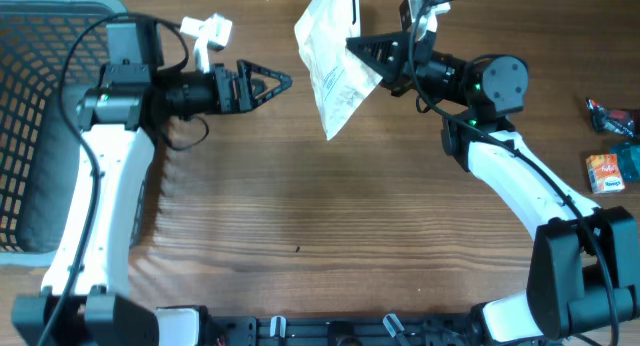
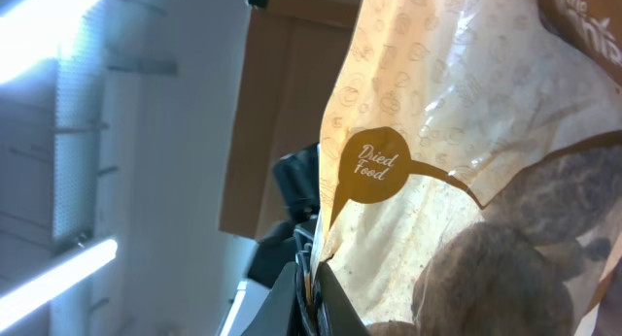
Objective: Scan the item barcode
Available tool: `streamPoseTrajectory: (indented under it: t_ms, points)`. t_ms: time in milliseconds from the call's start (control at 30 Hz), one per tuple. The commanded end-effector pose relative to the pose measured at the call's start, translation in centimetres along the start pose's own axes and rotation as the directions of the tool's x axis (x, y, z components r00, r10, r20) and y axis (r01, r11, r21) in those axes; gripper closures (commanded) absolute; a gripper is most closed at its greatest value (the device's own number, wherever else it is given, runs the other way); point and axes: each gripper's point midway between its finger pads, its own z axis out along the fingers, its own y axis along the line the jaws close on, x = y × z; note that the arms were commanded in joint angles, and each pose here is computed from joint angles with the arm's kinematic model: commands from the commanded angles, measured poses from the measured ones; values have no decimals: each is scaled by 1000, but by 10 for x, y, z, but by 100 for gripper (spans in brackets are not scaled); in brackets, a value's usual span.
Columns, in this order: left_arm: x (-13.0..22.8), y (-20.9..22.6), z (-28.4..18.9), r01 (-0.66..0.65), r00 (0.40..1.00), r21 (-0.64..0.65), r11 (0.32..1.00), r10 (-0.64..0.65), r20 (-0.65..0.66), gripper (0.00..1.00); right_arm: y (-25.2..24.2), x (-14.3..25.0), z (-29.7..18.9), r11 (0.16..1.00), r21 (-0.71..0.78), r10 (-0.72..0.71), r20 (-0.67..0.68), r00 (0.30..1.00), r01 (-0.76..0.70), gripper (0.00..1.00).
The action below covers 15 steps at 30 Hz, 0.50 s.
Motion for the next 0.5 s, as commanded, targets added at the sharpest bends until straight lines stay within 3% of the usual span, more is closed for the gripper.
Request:
streamPoseTrajectory:
  t_ms: [0,233,367,467]
  points:
    - [-2,-28,0,-79,996,226,971,85,-16,0,20,-7,1,998,-46,52,44,998,-50,95]
    - [-7,-14,9,-75,996,246,966,83,-22,0,56,-10,-3,983,-182,36,86,996,-20,95]
    - [-6,-21,9,-81,994,375,923,104,-40,0,55,-8,-3,984,-179,32,80,996,-17,95]
    - [-6,-18,12,-71,994,389,918,98,-50,0,57,-3,1,982,-191,28,69,997,-14,95]
